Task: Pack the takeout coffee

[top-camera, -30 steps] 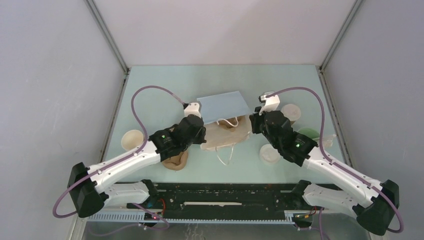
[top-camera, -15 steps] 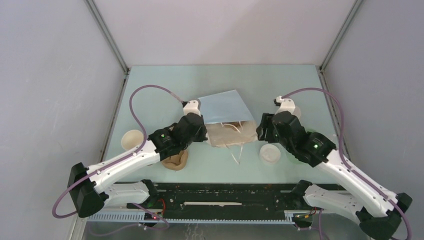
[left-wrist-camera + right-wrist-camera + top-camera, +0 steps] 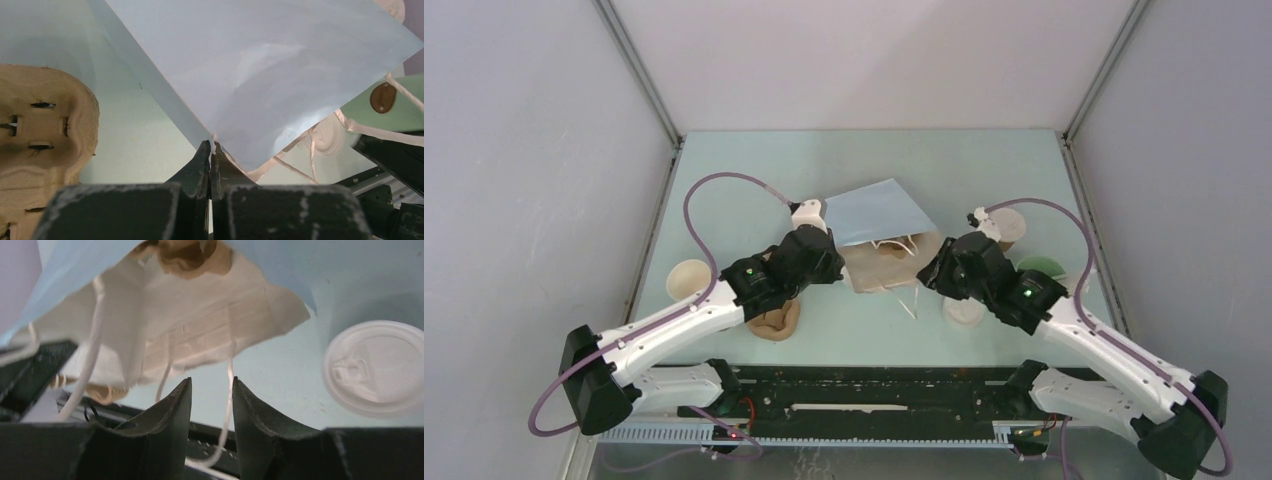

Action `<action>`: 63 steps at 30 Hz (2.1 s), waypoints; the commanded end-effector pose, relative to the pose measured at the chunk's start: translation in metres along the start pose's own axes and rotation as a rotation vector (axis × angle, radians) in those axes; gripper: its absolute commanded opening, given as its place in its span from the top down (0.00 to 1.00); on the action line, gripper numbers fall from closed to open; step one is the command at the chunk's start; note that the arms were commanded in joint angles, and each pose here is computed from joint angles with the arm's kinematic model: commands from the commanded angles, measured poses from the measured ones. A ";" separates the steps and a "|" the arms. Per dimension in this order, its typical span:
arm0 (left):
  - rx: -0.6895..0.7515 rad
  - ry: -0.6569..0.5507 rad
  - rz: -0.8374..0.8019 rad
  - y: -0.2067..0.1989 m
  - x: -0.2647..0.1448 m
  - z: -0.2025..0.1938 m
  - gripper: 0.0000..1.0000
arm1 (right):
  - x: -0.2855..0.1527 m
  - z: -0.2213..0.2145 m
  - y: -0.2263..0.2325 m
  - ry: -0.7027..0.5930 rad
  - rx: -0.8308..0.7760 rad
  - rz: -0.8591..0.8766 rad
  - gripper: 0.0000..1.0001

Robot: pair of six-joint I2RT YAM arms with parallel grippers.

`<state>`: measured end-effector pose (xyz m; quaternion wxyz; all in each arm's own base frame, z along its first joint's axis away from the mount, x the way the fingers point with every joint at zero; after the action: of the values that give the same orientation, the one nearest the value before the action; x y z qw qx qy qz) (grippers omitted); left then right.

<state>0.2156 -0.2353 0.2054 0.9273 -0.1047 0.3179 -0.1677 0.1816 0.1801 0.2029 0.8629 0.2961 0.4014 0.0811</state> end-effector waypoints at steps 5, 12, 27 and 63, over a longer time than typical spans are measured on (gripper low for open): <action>-0.059 -0.043 -0.098 -0.024 -0.008 0.021 1.00 | 0.065 0.040 0.029 -0.200 0.376 0.081 0.57; -0.061 -0.044 -0.113 -0.025 -0.010 0.021 1.00 | 0.095 0.050 0.020 -0.275 0.430 0.026 0.49; -0.057 -0.040 -0.133 -0.029 -0.013 0.021 1.00 | 0.121 0.061 0.013 -0.406 0.472 0.052 0.58; -0.065 0.008 -0.460 -0.078 -0.060 0.041 1.00 | 0.007 0.052 0.055 -0.505 -0.678 0.575 1.00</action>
<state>0.1910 -0.2602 0.2548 0.8913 -0.1578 0.3189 -0.2810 0.2346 0.2023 0.2308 0.9320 0.1557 0.0707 0.3197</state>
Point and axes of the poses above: each gripper's point midway between its finger pads, its own x axis out along the fingers, its own y axis along the line the jaws close on, z = x × y, the point moved 3 cm from there along -x, back along the fingers, and after that the axes turned 6 degrees about x, right-handed, at the moved point
